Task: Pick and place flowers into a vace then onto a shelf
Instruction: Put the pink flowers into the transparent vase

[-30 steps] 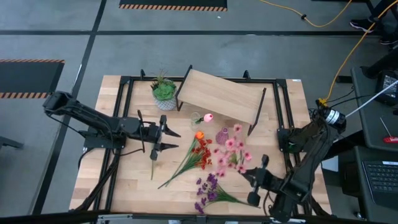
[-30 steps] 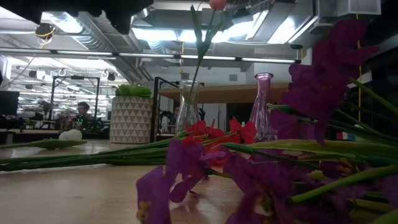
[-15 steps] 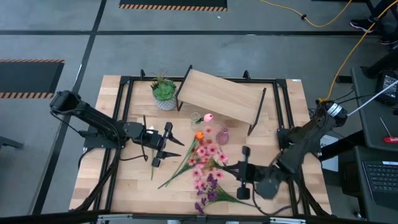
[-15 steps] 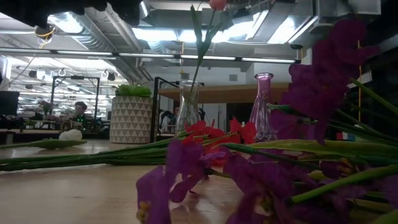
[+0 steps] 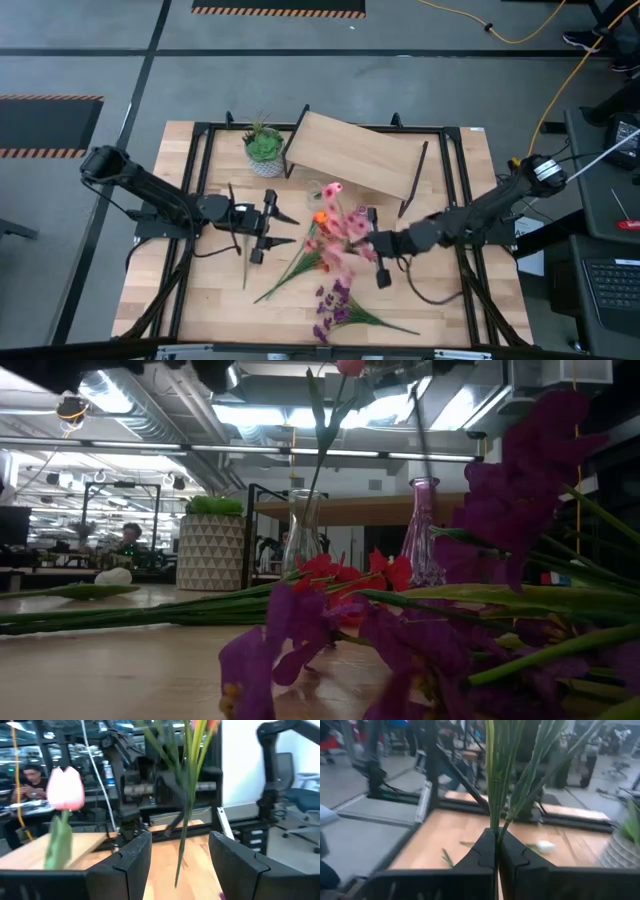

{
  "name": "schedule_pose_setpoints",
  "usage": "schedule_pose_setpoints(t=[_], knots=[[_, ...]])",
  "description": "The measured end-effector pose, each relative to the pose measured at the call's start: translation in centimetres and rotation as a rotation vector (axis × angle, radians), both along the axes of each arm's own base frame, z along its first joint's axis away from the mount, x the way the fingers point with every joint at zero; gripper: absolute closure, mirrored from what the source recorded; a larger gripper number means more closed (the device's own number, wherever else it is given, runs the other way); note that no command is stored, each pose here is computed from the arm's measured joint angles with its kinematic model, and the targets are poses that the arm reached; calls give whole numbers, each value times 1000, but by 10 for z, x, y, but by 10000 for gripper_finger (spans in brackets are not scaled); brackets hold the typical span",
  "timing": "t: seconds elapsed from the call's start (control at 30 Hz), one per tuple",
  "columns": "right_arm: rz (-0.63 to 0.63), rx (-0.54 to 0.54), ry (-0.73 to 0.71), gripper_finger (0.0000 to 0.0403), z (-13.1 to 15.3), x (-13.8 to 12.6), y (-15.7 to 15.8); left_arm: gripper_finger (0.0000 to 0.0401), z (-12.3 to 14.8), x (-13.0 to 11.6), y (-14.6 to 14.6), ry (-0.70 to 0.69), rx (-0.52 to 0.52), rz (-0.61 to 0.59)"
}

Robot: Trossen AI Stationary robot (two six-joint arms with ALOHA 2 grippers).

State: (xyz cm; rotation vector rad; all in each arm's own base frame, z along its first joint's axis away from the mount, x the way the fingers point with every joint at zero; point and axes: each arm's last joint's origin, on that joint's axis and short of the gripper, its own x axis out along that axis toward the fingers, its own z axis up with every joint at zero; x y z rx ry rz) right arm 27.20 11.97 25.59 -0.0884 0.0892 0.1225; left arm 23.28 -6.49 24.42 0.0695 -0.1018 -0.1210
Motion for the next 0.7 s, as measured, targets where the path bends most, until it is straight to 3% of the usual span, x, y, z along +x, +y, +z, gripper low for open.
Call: schedule_pose_setpoints(t=[0.2,0.3,0.47,0.7], knots=[[52,-19,-51,403,-2,19,-20,210,12,13,6,59,17,37],[23,-32,-58,403,-3,23,-29,210,9,18,8,67,19,47],[80,-20,-114,403,2,27,-38,210,7,28,10,75,19,62],[78,-40,-116,403,-4,33,-46,210,16,41,5,26,46,11]])
